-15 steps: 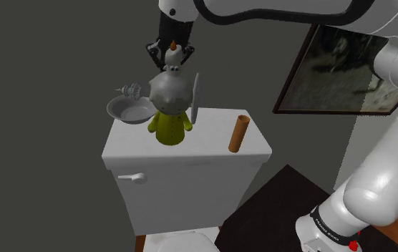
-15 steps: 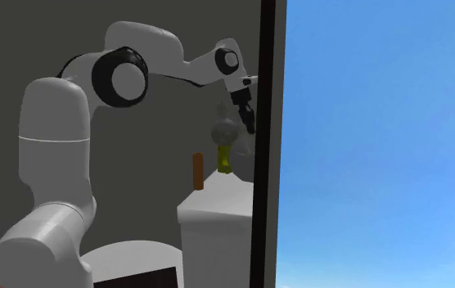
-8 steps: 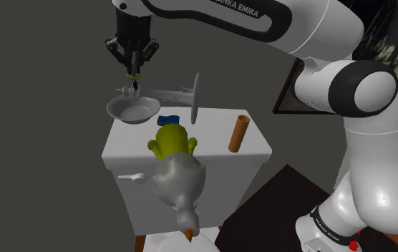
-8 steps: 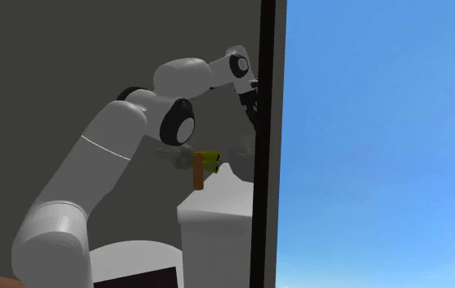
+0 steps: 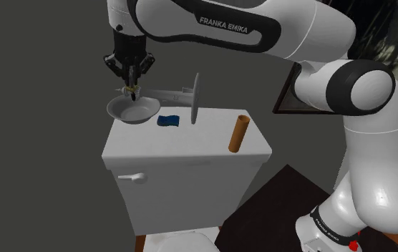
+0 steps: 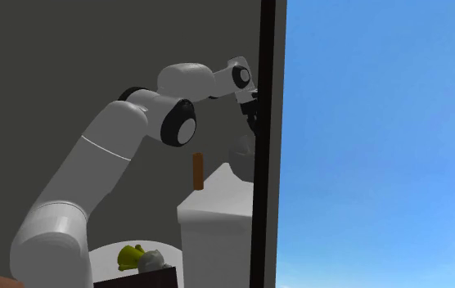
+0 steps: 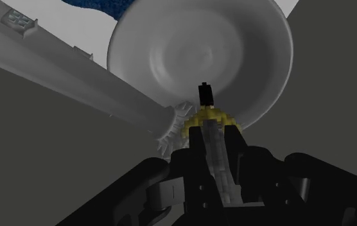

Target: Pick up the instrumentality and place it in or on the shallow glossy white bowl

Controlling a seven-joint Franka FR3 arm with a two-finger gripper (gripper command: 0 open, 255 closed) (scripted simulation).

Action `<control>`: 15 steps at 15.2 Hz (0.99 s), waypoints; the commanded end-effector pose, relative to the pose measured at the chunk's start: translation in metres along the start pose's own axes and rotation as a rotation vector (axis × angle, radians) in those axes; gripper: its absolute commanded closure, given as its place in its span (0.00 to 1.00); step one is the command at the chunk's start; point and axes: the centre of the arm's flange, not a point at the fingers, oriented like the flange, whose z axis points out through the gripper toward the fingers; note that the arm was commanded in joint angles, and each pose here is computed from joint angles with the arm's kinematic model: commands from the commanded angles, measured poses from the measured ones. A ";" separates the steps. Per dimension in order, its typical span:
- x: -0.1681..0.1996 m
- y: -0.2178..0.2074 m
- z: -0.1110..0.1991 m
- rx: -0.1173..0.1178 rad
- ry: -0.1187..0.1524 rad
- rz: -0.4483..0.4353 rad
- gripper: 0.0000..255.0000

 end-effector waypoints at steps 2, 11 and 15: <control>-0.005 0.000 0.015 0.001 0.000 0.000 1.00; -0.008 0.000 0.024 0.001 0.000 0.000 1.00; -0.008 0.000 0.024 0.001 0.000 0.000 0.00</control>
